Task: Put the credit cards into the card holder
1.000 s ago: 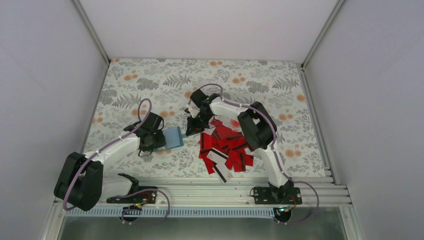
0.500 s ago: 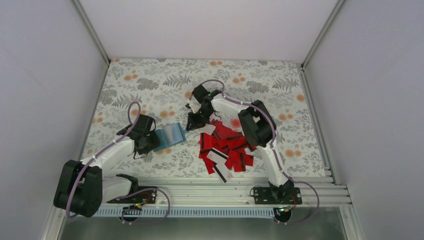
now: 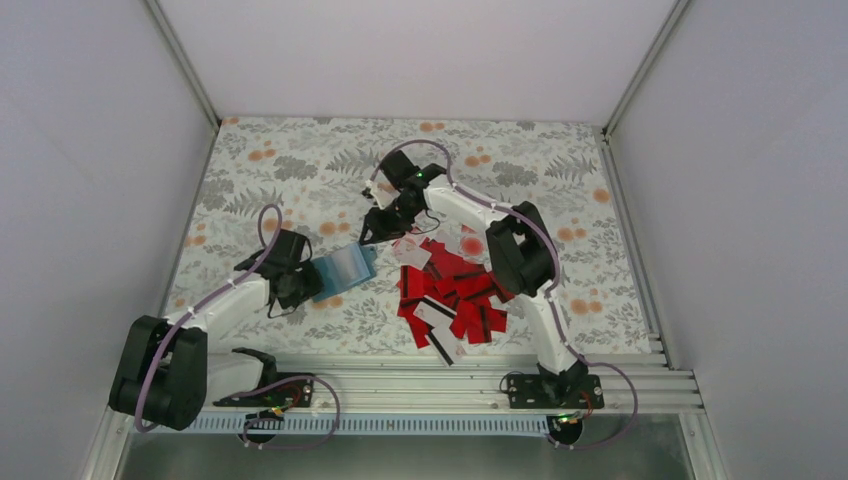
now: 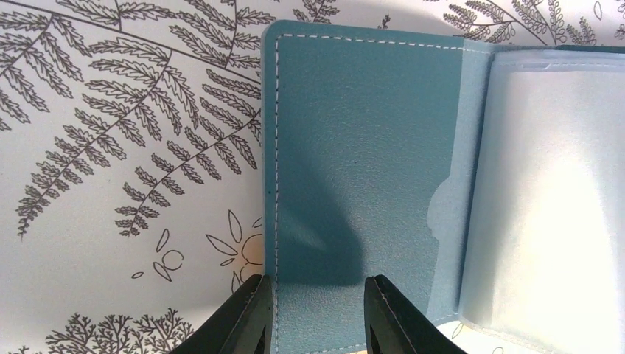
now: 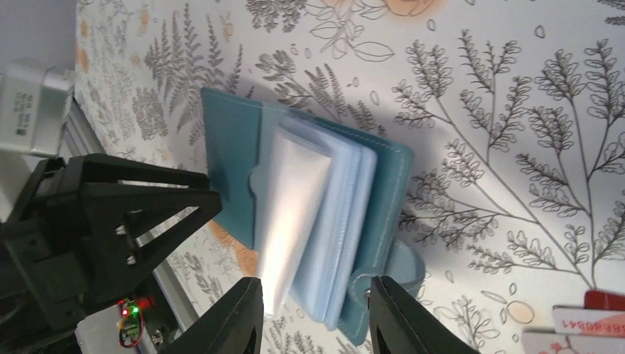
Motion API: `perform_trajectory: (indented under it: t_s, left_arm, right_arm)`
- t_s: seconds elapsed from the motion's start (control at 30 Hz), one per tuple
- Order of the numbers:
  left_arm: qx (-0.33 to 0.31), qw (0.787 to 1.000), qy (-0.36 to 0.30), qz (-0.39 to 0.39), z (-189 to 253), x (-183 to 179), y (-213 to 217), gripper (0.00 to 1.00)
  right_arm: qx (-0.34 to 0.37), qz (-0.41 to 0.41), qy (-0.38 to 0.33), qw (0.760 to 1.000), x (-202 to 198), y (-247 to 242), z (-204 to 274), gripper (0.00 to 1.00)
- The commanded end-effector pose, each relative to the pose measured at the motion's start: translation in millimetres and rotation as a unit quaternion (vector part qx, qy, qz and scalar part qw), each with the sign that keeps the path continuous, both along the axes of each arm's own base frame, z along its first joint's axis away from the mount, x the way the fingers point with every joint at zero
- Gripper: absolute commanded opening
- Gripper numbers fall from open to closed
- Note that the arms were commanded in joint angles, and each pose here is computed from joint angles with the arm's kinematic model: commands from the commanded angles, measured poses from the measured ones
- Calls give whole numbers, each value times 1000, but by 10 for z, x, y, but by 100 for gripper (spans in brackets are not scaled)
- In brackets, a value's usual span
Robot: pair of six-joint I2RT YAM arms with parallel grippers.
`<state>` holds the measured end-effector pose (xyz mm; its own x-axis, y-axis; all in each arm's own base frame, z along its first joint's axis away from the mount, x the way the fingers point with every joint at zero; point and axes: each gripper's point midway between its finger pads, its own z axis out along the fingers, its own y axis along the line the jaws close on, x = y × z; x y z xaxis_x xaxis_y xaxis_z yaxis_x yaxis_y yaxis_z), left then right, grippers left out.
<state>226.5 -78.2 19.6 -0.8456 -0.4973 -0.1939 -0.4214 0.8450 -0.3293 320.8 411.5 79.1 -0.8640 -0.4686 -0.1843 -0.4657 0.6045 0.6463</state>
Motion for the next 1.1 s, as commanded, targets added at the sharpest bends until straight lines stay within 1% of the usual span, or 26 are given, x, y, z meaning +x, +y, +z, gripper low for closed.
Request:
perform_trajectory:
  t_s: [0.0,0.07,0.13,0.2,0.23,0.3,0.47,0.57,0.83,1.07]
  left_arm:
    - [-2,1000,-15,-8,102,76,-19,33]
    - [-3,1000,-16,-10,105,65,-19,33]
    - [-3,1000,-20,-12,124,66,-19,33]
    - [-3,1000,-24,-14,133,70,-20,32]
    - [-4,1000,-25,-15,132,72,-25,32]
    - [-8,999,-28,-19,138,87,-43,32]
    - [-6,999,-25,-23,133,100,-51,32]
    - [-6,999,-25,-24,138,102,-53,32]
    - [-7,999,-26,-28,145,104,-60,32]
    - [-8,999,-27,-30,148,103,-66,32]
  right_arm:
    - [20,14,-12,1000,-167,59,386,38]
    - [26,16,-10,999,-219,76,438,40]
    - [40,19,-1,999,-272,101,492,47]
    - [61,24,26,998,-356,136,486,57]
    - [73,28,45,996,-409,159,460,59]
    - [92,37,80,992,-506,207,408,60]
    - [99,41,113,988,-573,261,265,62]
    - [86,35,129,987,-601,254,95,61]
    - [54,20,155,986,-651,213,-283,59]
    - [58,23,164,984,-687,238,-358,59]
